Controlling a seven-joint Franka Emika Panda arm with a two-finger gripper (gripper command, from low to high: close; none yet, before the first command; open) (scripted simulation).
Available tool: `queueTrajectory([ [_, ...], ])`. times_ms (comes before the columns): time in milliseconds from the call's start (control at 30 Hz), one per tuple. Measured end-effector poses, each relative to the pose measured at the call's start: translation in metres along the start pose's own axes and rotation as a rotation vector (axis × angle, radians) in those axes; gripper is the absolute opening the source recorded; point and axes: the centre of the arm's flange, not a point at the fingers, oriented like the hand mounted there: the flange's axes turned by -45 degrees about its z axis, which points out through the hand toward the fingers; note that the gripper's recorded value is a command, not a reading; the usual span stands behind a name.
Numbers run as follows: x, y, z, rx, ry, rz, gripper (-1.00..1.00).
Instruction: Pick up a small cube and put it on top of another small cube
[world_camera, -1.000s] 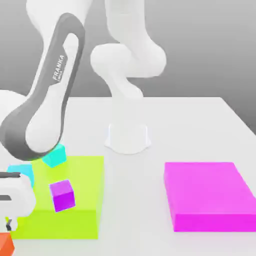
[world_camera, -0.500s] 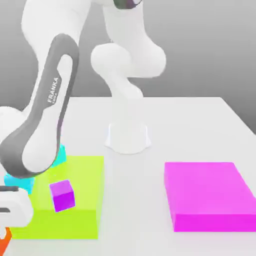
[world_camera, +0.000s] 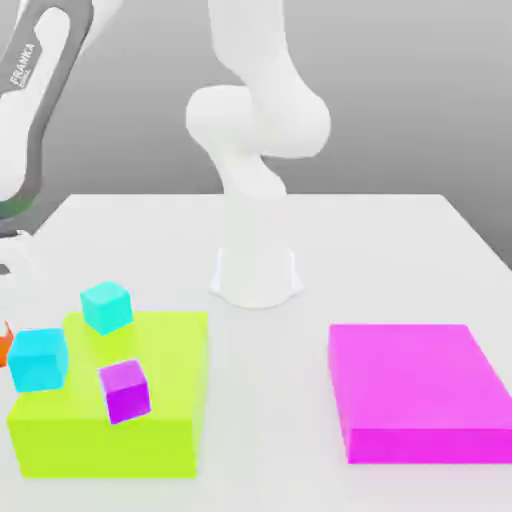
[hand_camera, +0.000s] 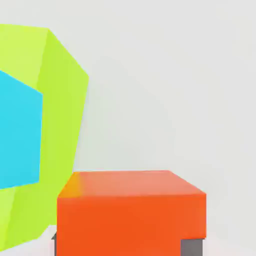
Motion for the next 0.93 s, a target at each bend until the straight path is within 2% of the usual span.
queueTrajectory([
  [167, -0.013, -0.037, -0.020, 0.034, 0.035, -0.285, -1.00],
  [333, 0.001, -0.083, -0.042, 0.039, 0.009, -0.643, -1.00],
  [500, 0.004, -0.126, -0.063, 0.021, -0.072, -0.986, -1.00],
  [667, 0.005, -0.162, -0.074, 0.000, -0.217, -1.279, -1.00],
  [833, -0.001, -0.158, -0.026, -0.003, -0.242, -1.313, -1.00],
  [867, -0.003, -0.158, -0.020, -0.003, -0.242, -1.314, 1.00],
  [933, -0.003, -0.158, -0.020, -0.003, -0.242, -1.314, 1.00],
])
